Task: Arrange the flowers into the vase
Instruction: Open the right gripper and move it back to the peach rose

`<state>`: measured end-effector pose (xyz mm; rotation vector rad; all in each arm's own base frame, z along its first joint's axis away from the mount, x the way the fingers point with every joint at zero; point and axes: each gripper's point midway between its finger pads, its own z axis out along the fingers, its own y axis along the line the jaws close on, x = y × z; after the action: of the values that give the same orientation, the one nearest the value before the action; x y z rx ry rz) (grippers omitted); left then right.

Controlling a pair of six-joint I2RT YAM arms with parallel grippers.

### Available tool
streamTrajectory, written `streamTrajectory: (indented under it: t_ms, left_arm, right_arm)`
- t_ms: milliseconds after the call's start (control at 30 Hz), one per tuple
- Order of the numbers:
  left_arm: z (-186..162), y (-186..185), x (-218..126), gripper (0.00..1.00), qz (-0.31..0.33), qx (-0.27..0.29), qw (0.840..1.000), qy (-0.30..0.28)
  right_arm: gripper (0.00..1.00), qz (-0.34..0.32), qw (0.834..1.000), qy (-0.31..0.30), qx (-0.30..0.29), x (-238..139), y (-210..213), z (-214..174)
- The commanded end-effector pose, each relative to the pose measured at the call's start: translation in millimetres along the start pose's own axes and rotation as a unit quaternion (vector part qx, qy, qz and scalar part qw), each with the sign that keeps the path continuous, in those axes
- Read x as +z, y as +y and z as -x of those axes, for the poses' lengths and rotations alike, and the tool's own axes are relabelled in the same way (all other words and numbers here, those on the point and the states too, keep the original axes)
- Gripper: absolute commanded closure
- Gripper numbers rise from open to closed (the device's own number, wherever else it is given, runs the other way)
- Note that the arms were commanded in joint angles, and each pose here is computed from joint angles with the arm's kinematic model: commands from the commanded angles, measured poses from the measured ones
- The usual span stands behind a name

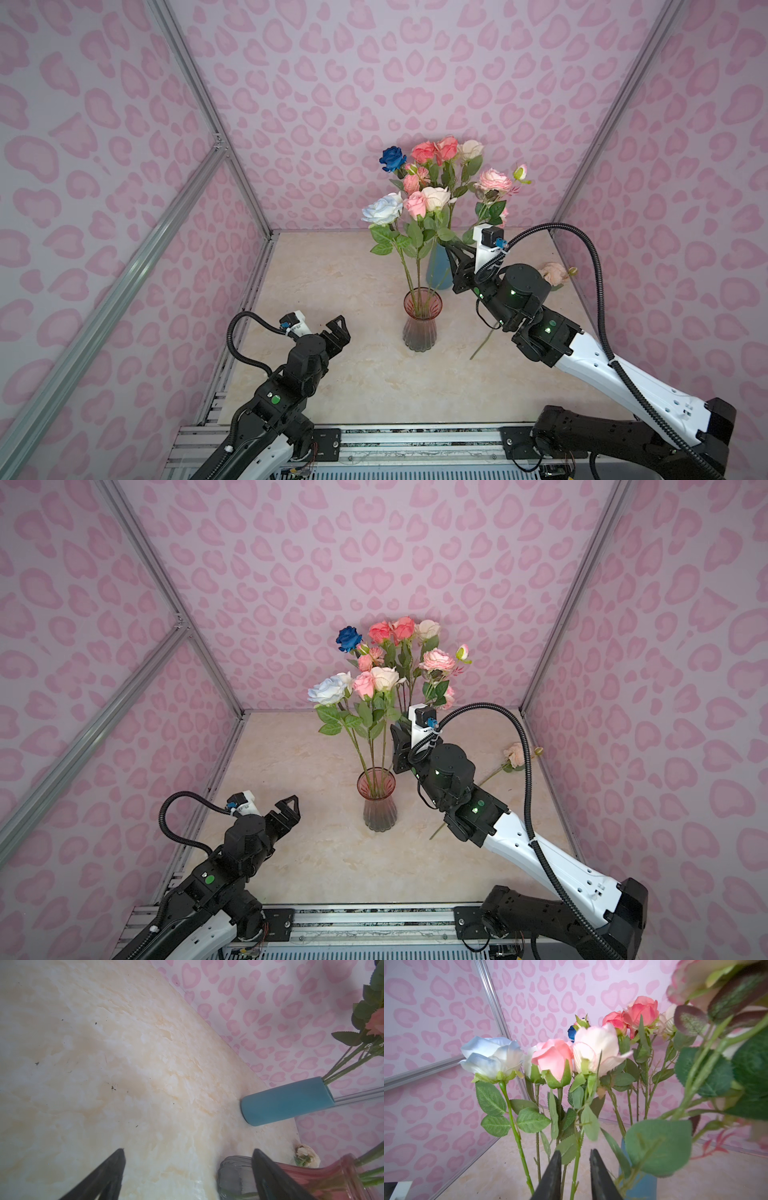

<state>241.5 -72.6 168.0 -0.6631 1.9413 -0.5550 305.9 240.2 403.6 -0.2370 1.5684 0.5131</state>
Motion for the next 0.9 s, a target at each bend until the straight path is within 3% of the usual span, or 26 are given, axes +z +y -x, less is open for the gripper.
streamTrajectory:
  t_ms: [0,300,500,633,867]
  left_arm:
    - [6,-10,0,0.04,-0.016,-0.016,1.0,-0.008]
    - [-1,-16,5,0.04,-0.022,-0.016,1.0,0.012]
    - [-13,-27,12,0.04,-0.04,-0.008,0.998,0.042]
    - [-25,-30,18,0.04,-0.05,-0.011,0.996,0.067]
    - [-62,-32,29,0.03,-0.064,-0.032,0.988,0.136]
  right_arm:
    - [0.74,-0.004,1.0,-0.001,0.004,-4,0,3]
    - [0.73,-0.025,0.999,-0.034,0.002,-34,-16,28]
    - [0.71,-0.164,0.986,-0.028,0.01,-63,-92,11]
    - [0.71,-0.271,0.958,-0.009,0.091,-84,-174,-22]
    - [0.68,-0.413,0.873,0.096,0.242,-94,-291,-129]
